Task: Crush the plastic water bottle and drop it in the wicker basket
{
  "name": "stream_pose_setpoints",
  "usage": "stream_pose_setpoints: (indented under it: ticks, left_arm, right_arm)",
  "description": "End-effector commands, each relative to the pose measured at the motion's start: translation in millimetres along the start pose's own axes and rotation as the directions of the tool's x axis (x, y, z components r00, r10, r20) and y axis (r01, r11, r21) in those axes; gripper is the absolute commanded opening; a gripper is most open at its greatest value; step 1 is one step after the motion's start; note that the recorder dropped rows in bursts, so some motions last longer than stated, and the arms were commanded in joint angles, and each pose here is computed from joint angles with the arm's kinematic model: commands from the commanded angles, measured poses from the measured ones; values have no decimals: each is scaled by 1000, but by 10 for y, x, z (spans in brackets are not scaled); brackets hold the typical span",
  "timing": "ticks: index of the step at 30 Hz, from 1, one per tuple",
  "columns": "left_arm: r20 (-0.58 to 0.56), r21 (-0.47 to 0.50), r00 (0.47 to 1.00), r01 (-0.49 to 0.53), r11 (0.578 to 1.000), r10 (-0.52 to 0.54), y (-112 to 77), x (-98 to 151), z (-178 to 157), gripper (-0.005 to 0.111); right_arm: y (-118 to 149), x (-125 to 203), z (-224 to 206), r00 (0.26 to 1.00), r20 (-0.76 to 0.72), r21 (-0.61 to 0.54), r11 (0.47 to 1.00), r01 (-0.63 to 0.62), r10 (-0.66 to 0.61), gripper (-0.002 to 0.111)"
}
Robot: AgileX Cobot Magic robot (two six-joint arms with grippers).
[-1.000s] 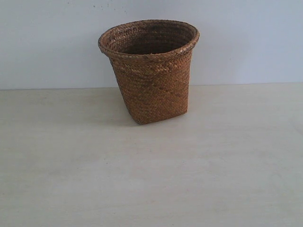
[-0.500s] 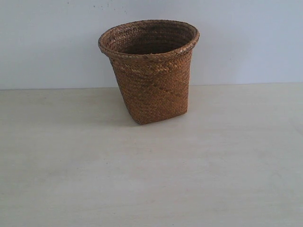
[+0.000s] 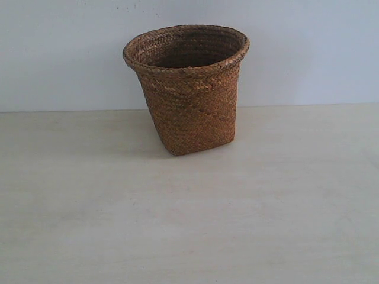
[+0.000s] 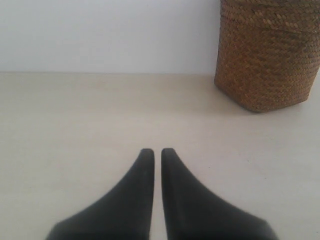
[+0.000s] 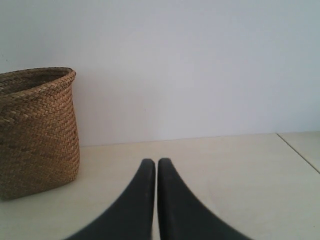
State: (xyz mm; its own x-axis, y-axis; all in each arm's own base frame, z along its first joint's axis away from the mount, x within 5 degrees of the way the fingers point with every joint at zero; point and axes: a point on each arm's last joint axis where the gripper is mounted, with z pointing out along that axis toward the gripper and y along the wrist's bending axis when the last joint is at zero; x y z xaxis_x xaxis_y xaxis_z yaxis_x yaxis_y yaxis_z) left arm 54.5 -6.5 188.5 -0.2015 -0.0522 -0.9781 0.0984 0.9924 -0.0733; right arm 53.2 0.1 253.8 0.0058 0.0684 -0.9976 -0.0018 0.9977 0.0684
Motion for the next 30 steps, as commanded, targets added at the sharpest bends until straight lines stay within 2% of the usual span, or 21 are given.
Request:
stream_pose_setpoints:
  ticks: [1,8,15,27,30]
  left_arm:
    - [2,-1,1000,5,1000,-5,1,8,0,4]
    - [2,-1,1000,5,1000,-5,1,8,0,4]
    - [2,-1,1000,5,1000,-5,1,8,0,4]
    - [2,-1,1000,5,1000,-5,1,8,0,4]
    - [2,-1,1000,5,1000,-5,1,8,0,4]
  right_arm:
    - [-3,15,2,1000,1,3,1000,-2,2,0]
    - [-4,13,2,1000,3,4,1000,4,-4,0]
    - [-10,80,0,997,-70,10,1000,10,-9,0]
    - [-43,642,19,984,-181,14,1000,-4,7,0]
    - [-42,655,12,981,-193,14,1000,-14,16,0]
